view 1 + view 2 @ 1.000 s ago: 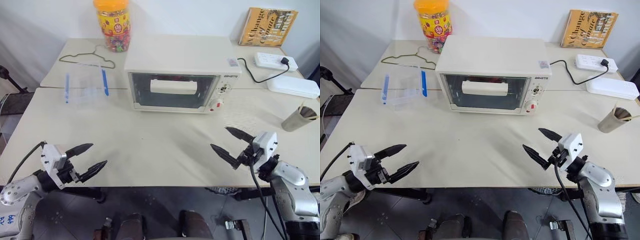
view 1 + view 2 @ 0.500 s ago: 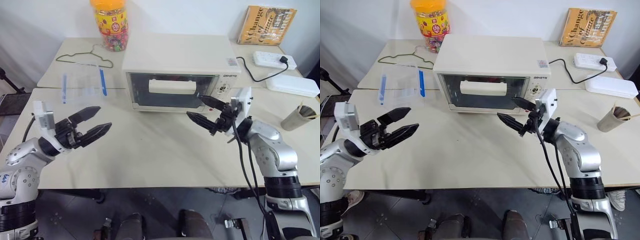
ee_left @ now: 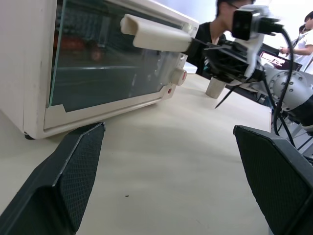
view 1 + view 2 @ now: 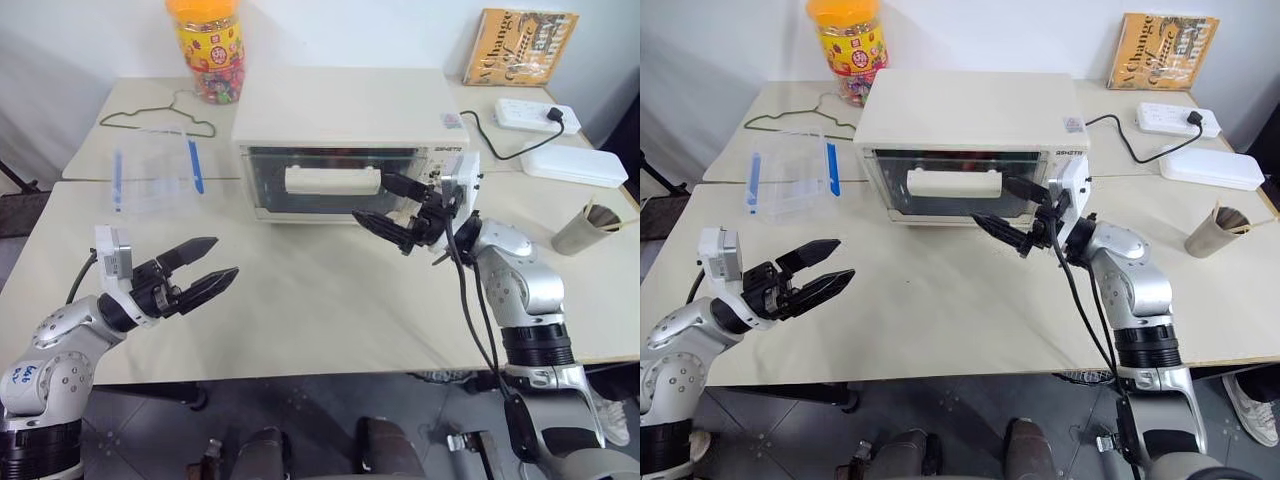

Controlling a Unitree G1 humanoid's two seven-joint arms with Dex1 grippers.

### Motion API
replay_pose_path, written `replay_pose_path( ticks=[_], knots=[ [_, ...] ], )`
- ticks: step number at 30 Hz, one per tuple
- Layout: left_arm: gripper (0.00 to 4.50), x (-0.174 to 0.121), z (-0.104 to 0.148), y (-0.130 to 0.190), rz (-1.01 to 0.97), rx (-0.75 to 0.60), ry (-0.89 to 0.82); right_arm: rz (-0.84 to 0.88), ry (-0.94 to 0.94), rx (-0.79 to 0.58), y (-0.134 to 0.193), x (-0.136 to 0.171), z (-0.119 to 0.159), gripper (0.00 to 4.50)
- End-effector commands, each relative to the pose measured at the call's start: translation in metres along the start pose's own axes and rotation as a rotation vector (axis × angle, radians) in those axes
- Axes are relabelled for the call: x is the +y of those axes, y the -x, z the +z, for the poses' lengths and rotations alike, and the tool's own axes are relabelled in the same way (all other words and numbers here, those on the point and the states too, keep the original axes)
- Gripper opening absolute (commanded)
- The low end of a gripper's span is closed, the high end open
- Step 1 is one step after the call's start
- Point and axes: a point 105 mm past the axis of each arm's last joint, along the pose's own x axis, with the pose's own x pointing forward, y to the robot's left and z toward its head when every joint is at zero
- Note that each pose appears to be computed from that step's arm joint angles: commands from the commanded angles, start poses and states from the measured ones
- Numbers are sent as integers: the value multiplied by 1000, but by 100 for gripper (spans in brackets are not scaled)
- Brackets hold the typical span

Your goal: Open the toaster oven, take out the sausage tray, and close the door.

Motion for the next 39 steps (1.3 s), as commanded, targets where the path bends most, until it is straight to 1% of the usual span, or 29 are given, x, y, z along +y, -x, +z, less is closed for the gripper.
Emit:
replay_pose_path(
  ticks=[1,4,7,8,9,10,11,14,17,19,22,24,28,33,35,39],
  knots=[
    [446,-4,11,-2,-8,-34,-26,118,57,-17,-6,23,11,450],
    [446,-1,17,-4,-1,-56,-17,158,78,12,-2,32,6,450],
    [446,11,34,-6,4,-113,-8,219,173,95,9,43,-9,450],
    [406,18,41,-6,15,-149,-6,228,190,112,12,45,-13,450],
    [389,25,46,-8,29,-172,-9,225,201,117,13,45,-16,450],
    [362,29,50,-11,30,-192,-15,221,205,115,14,45,-16,450],
    [328,34,52,-16,36,-198,-20,213,203,109,14,44,-16,450],
    [245,50,56,-38,39,-201,-58,199,214,104,15,42,-17,450],
    [151,60,53,-56,28,-186,-70,195,223,107,15,41,-18,450],
    [92,63,52,-61,18,-181,-79,196,227,108,15,41,-18,450],
    [4,65,38,-85,-19,-126,-82,188,240,110,14,39,-18,450],
    [2,62,34,-92,-57,-108,-72,182,245,111,14,38,-18,450],
    [2,57,24,-94,-116,-72,-60,159,258,125,17,36,-19,450],
    [2,45,3,-96,-176,16,-66,82,255,162,37,38,-26,450],
    [2,41,-2,-95,-188,23,-54,21,232,193,54,40,-33,450],
    [2,32,-20,-92,-219,100,-95,-103,185,295,99,47,-49,450]
  ],
)
